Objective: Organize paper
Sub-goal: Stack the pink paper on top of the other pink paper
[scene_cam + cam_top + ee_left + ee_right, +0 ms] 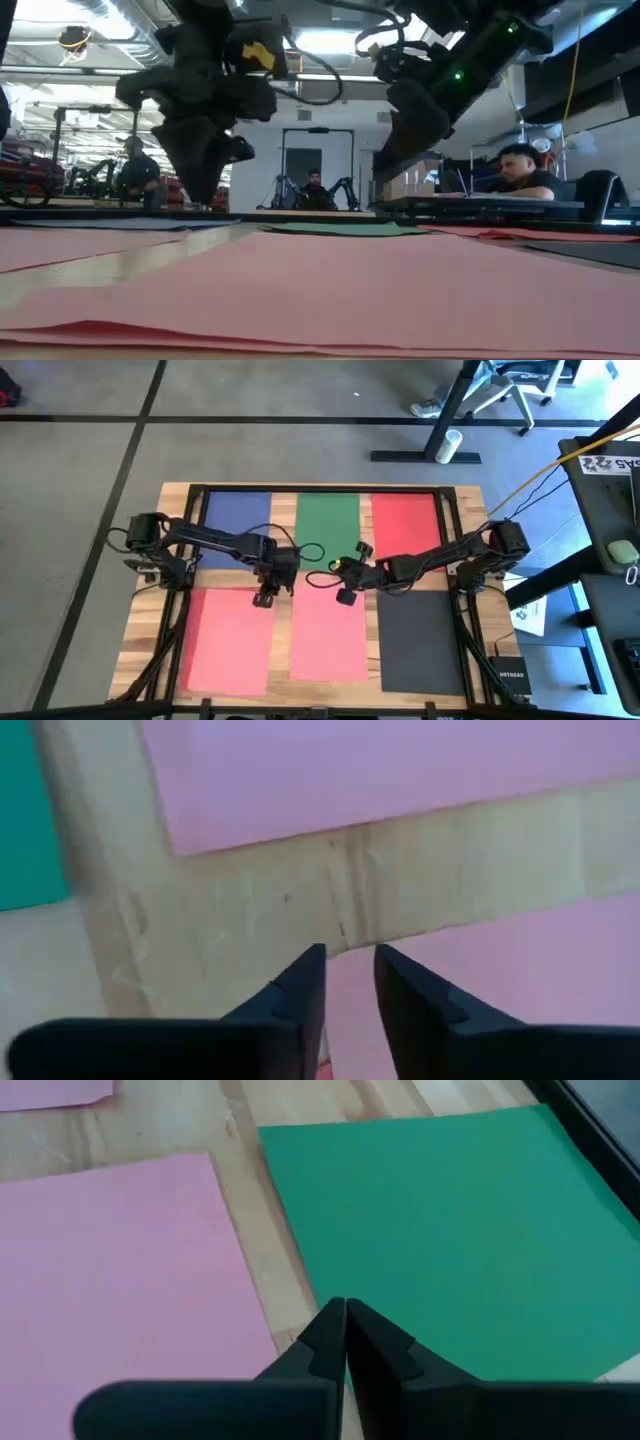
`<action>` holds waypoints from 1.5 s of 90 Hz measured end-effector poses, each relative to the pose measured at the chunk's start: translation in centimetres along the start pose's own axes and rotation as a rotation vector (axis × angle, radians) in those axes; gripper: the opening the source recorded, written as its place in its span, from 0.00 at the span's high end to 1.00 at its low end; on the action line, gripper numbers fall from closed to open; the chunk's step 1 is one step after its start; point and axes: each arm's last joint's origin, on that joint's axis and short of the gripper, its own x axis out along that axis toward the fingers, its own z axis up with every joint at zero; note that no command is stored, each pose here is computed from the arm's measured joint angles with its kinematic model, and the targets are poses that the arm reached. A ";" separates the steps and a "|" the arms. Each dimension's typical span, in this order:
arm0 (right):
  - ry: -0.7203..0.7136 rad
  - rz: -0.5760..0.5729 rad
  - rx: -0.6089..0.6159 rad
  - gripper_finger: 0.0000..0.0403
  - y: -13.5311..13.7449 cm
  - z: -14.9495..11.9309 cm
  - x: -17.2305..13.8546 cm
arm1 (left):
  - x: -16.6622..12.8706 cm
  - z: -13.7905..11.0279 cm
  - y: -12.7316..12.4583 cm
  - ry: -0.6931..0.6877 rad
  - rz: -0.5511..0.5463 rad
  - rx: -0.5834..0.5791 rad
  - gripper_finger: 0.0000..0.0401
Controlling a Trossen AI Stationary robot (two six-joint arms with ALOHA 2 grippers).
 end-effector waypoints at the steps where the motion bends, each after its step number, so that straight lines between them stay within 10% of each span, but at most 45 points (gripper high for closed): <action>1: 0.000 0.000 0.000 1.00 0.0 0.0 0.0 | 0.2 0.0 0.0 0.008 -0.002 0.002 0.77; 45: 0.004 -0.002 -0.001 1.00 0.0 0.0 0.0 | 3.2 -0.1 0.7 0.112 -0.036 0.045 0.73; 67: 0.004 -0.003 -0.003 1.00 -0.1 0.0 0.0 | 2.7 -0.1 0.6 0.098 -0.009 -0.054 0.97; 89: 0.006 -0.018 -0.008 1.00 -0.1 -0.1 0.0 | 2.1 -0.3 0.3 0.074 -0.084 -0.094 1.00; 135: 0.008 -0.012 -0.010 1.00 -0.1 -0.1 0.0 | 1.1 0.1 -2.1 0.043 -0.118 0.071 0.99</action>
